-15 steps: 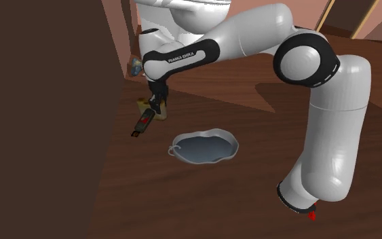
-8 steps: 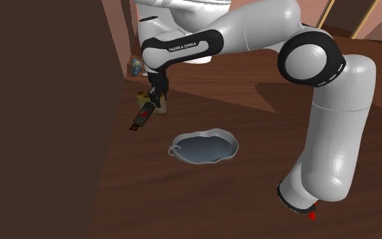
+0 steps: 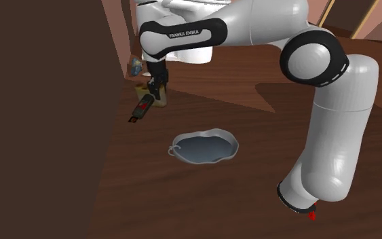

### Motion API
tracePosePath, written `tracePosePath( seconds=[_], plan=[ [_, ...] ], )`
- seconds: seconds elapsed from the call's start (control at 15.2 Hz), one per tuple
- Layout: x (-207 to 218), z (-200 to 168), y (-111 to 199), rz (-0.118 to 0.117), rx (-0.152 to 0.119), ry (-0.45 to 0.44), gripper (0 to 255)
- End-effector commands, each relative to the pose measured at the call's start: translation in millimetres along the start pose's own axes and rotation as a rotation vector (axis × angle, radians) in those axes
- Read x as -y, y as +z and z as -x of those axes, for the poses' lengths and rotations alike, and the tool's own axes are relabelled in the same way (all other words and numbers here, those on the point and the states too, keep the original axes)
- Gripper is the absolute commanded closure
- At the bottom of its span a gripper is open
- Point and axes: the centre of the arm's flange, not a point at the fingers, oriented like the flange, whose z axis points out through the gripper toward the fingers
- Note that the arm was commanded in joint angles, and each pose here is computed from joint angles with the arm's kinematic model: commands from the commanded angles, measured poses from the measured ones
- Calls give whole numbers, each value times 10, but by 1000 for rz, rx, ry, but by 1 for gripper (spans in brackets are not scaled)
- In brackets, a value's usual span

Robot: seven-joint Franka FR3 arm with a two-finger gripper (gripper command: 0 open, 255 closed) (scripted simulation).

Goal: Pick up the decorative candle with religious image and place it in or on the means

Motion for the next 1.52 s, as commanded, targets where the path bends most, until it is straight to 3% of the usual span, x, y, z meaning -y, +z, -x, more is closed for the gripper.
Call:
tracePosePath(
  seconds=[0.0, 0.53, 1.45],
  plan=[
    [-14, 12, -109, 0, -1, 0, 255],
    [-51, 44, -527, 0, -1, 0, 255],
    [347, 1849, -559, 0, -1, 0, 255]
  ],
)
